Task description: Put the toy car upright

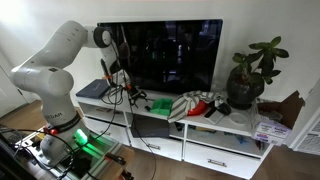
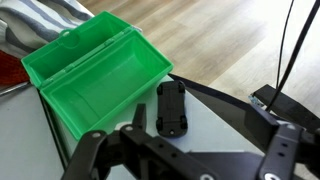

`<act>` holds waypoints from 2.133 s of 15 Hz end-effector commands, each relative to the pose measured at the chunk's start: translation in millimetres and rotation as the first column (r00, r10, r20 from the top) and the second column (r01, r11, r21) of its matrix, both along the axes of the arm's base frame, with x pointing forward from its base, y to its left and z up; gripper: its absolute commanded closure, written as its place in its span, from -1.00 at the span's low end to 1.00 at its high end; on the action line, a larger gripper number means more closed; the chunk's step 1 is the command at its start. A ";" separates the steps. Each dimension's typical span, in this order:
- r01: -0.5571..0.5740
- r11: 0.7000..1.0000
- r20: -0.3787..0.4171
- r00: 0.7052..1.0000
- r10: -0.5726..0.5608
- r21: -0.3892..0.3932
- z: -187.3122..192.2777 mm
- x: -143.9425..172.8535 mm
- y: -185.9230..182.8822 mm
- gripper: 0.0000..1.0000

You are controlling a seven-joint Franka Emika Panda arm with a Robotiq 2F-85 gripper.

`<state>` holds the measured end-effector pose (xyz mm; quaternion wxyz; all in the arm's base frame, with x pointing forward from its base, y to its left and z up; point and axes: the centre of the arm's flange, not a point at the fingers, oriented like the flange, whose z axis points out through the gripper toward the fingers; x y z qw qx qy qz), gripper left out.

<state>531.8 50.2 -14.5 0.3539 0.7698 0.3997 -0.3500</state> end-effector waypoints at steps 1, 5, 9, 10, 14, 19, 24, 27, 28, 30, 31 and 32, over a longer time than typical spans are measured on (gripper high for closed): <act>-0.009 1.000 -0.038 0.999 0.008 -0.030 -18.5 16.1 -4.0 -1.00; -0.005 0.998 -0.072 0.997 0.001 -0.058 -33.0 21.7 -7.2 -1.00; -0.002 0.997 -0.095 0.995 -0.005 -0.080 -38.5 26.8 -11.6 -1.00; -0.001 0.997 -0.103 0.995 -0.007 -0.082 -39.5 27.9 -13.4 -0.95; -0.002 0.997 -0.139 0.990 -0.009 -0.079 -42.2 33.0 -18.3 -0.38; -0.012 0.998 -0.171 0.985 0.000 -0.067 -47.4 37.8 -21.3 -0.35; -0.016 0.998 -0.199 0.980 0.004 -0.060 -51.2 41.0 -21.6 -0.26; -0.021 0.998 -0.214 0.977 0.008 -0.059 -52.1 41.5 -21.0 0.30; -0.022 0.998 -0.219 0.976 0.008 -0.058 -51.8 41.0 -20.3 0.44; -0.021 0.998 -0.230 0.973 0.007 -0.058 -50.0 39.2 -18.4 0.74; -0.023 0.998 -0.227 0.974 0.010 -0.055 -46.4 36.3 -16.9 0.78; -0.028 0.998 -0.224 0.974 0.016 -0.050 -42.4 32.7 -15.1 0.76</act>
